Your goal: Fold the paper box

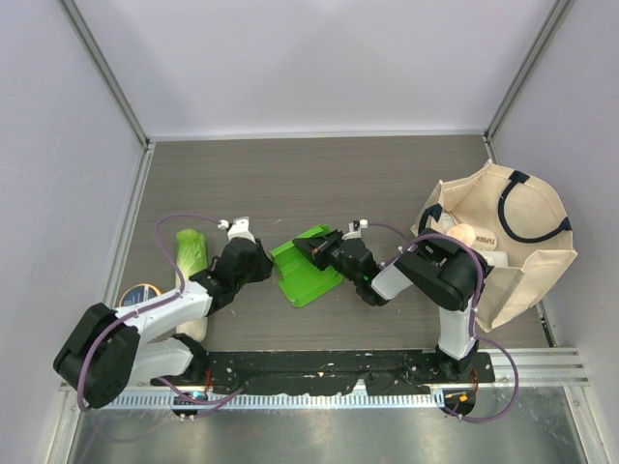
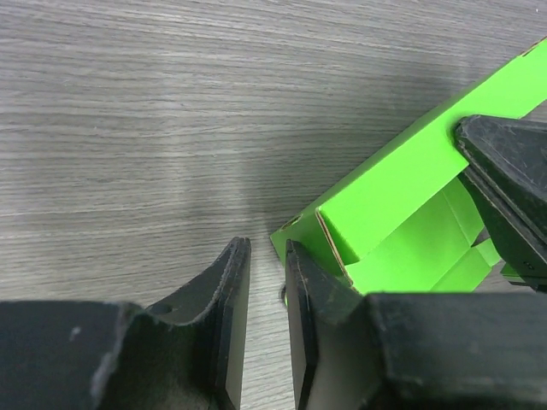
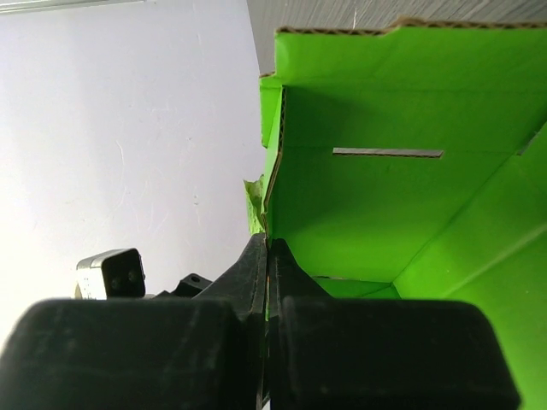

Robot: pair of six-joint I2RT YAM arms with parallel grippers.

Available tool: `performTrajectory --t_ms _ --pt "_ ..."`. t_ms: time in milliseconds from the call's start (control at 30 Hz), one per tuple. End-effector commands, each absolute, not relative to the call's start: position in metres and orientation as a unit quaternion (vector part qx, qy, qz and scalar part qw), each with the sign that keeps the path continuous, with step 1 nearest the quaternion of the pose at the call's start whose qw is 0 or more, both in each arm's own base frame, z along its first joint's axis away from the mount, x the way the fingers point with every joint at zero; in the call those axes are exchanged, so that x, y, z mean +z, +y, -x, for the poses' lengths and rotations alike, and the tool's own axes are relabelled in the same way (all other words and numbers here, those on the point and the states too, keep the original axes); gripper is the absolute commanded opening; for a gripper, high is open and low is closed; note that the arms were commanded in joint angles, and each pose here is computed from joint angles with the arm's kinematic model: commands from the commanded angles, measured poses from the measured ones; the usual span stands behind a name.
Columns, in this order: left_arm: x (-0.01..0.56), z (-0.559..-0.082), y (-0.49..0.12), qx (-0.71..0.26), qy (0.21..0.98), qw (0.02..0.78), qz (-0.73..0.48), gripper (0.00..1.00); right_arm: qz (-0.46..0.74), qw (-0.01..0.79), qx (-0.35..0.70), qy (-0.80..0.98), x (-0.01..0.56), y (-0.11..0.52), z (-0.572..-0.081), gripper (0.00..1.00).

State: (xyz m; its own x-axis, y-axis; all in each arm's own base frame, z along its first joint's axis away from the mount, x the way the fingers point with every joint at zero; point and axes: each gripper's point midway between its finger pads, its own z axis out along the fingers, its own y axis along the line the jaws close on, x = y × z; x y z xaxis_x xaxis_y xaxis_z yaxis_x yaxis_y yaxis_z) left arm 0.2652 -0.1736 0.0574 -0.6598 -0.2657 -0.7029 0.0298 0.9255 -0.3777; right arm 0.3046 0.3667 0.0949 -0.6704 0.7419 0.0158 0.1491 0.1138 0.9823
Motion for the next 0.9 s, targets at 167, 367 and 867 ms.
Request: performTrajectory --t_ms 167,367,867 --pt "0.08 -0.267 -0.193 -0.25 0.845 0.471 0.021 0.43 -0.315 0.262 0.603 0.684 0.106 0.367 -0.306 0.0" --pt "0.09 -0.262 -0.184 -0.253 0.827 0.502 0.014 0.43 -0.309 0.263 0.599 0.69 0.105 0.367 -0.304 0.0" --pt "0.093 -0.273 -0.185 -0.228 0.818 0.528 0.004 0.45 -0.33 0.243 0.586 0.699 0.105 0.371 -0.302 0.0"
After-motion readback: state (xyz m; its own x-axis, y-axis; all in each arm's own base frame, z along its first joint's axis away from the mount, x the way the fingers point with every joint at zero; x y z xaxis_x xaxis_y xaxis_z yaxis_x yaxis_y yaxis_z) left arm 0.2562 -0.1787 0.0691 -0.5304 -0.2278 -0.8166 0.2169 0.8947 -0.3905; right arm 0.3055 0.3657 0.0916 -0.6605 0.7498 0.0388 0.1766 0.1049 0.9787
